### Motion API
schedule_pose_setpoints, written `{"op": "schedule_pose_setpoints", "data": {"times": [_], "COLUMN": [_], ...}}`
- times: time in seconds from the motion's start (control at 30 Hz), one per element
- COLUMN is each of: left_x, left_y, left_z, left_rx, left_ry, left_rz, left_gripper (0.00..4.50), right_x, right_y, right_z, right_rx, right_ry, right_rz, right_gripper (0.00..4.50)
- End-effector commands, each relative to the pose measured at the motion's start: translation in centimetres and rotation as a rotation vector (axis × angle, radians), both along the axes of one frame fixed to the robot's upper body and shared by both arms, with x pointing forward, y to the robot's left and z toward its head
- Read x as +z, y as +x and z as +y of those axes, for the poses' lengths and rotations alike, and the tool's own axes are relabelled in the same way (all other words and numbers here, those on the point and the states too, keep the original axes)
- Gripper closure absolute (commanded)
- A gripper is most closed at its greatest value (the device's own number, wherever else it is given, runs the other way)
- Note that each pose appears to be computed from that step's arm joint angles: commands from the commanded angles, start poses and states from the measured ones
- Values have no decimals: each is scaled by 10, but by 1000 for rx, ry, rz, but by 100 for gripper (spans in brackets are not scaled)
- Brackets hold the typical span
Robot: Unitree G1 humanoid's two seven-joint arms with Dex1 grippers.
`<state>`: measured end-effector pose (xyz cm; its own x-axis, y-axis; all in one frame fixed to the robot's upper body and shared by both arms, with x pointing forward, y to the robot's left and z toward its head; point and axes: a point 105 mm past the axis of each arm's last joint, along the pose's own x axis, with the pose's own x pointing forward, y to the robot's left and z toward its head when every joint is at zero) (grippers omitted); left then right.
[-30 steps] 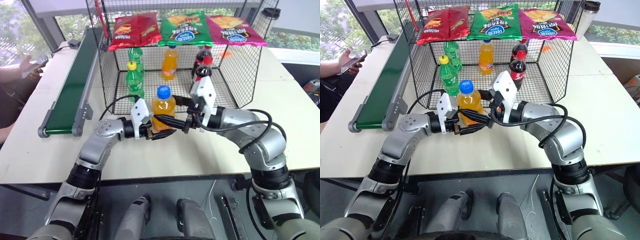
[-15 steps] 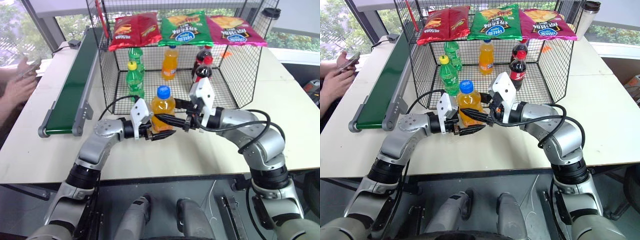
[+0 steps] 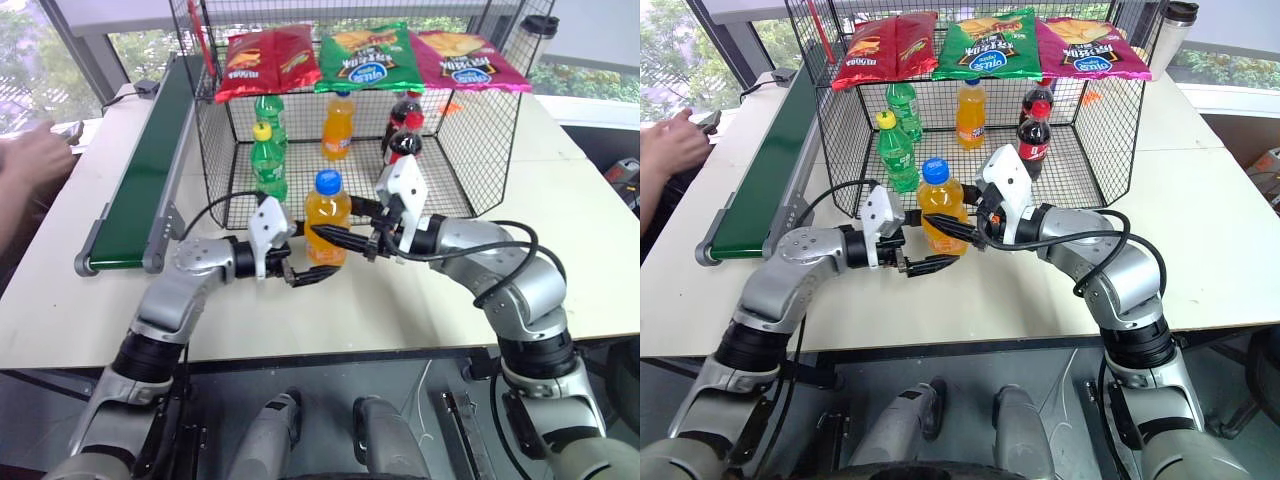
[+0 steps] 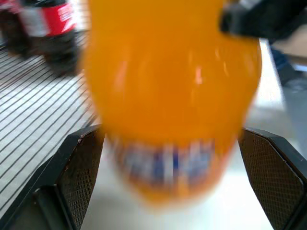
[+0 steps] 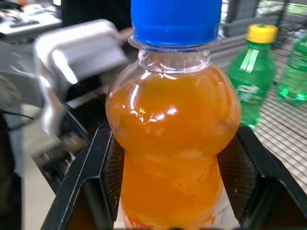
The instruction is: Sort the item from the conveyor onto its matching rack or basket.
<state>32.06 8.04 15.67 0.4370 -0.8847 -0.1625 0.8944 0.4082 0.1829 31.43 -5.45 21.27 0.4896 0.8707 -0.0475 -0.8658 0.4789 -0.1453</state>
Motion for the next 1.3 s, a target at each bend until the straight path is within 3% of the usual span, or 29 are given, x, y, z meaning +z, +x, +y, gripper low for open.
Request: {"op": "schedule_pose_setpoints", "data": {"times": [0.03,0.3,0.4,0.57,0.77,1.3], "left_x": [16,26,17,-1,-3,-3], "left_y": [-2,3,10,3,0,-6], "left_z": [16,62,68,59,51,45], "left_rx": [66,385,542,599,617,582], "left_ry": [-19,-135,-150,-145,-172,-171], "left_rz": [-62,-89,-118,-113,-102,-86], "left_gripper": [3,3,3,3,3,3], "right_x": [25,36,37,36,35,17], "right_y": [8,53,75,102,121,147], "right_z": [-2,-7,-7,-5,-1,6], "right_rx": [-53,-264,-358,-441,-470,-509], "right_ry": [38,99,119,135,142,154], "right_rz": [-113,-173,-188,-210,-232,-204], "right_gripper": [229,229,229,229,229,229]}}
